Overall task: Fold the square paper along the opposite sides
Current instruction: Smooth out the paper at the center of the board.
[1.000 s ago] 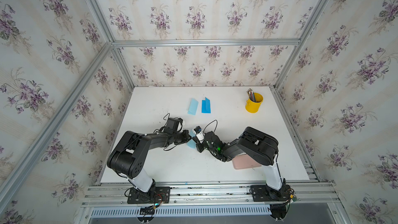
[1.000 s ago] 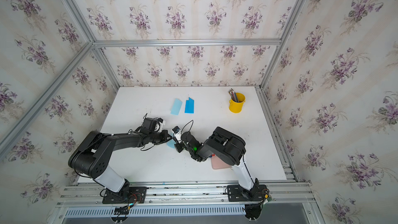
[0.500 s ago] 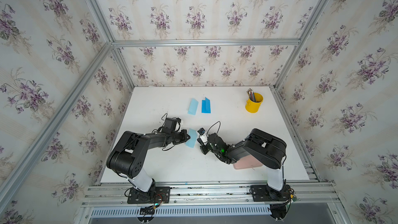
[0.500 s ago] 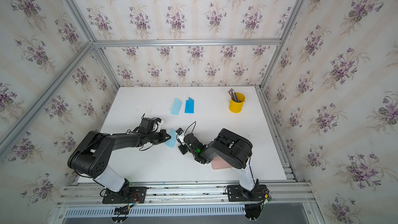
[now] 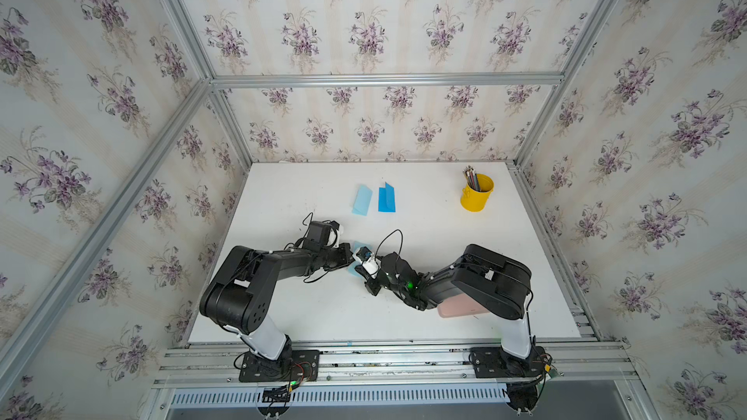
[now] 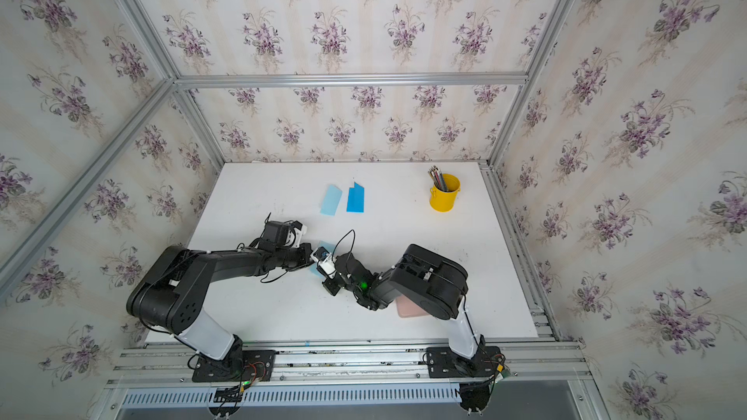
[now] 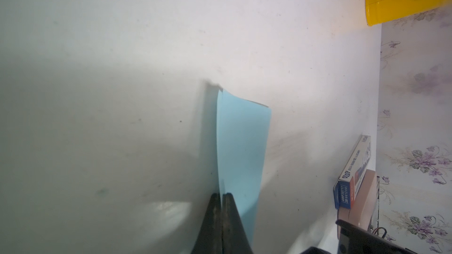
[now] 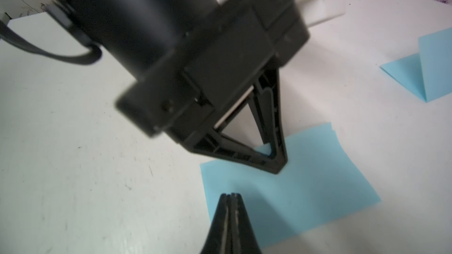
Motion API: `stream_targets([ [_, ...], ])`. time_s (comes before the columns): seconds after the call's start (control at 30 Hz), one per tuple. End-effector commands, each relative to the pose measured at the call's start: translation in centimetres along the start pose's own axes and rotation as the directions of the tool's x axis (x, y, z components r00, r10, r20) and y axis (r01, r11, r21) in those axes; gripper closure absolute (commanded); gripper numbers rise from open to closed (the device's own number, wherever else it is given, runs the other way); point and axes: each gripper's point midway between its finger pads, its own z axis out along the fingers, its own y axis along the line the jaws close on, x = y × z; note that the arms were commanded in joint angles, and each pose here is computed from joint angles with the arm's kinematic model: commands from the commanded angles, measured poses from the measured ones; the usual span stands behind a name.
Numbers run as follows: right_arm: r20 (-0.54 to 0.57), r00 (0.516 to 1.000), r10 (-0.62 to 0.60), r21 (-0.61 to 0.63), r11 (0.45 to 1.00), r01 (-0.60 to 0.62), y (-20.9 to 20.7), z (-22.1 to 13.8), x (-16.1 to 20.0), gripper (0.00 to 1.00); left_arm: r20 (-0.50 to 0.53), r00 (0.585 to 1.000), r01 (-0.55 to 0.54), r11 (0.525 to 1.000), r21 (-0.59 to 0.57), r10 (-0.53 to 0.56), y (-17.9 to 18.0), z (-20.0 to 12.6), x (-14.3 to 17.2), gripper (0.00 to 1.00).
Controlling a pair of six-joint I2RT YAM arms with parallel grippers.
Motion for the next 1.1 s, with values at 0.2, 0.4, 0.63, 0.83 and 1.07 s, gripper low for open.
stream_targets([
  [0.2, -0.114, 0.993, 0.0, 0.06, 0.998, 0.006, -0.4, -3.0, 3.5, 1.0, -0.087, 0.992, 0.066, 0.967, -0.246, -0.09, 5.8, -0.4, 3.7, 1.0],
  [0.4, -0.053, 0.996, -0.068, 0.041, 0.997, 0.071, 0.3, -2.8, 0.0, 1.0, -0.084, 0.992, 0.07, 0.968, -0.24, -0.092, 5.7, -0.4, 3.6, 1.0],
  [0.63, -0.048, 0.997, -0.064, 0.016, 0.998, 0.065, 1.3, 0.0, 0.5, 1.0, -0.077, 0.993, 0.071, 0.969, -0.237, -0.092, 5.5, -0.8, 3.6, 1.0],
  [0.83, -0.135, 0.99, -0.033, 0.032, 0.999, 0.037, 0.8, -1.9, 3.6, 1.0, -0.079, 0.993, 0.069, 0.97, -0.234, -0.089, 5.3, -0.8, 3.4, 1.0],
  [1.07, -0.066, 0.998, -0.021, 0.171, 0.985, 0.032, -1.7, -8.2, 0.2, 1.0, -0.062, 0.996, 0.056, 0.975, -0.214, -0.07, 4.0, -1.3, 1.9, 1.0],
])
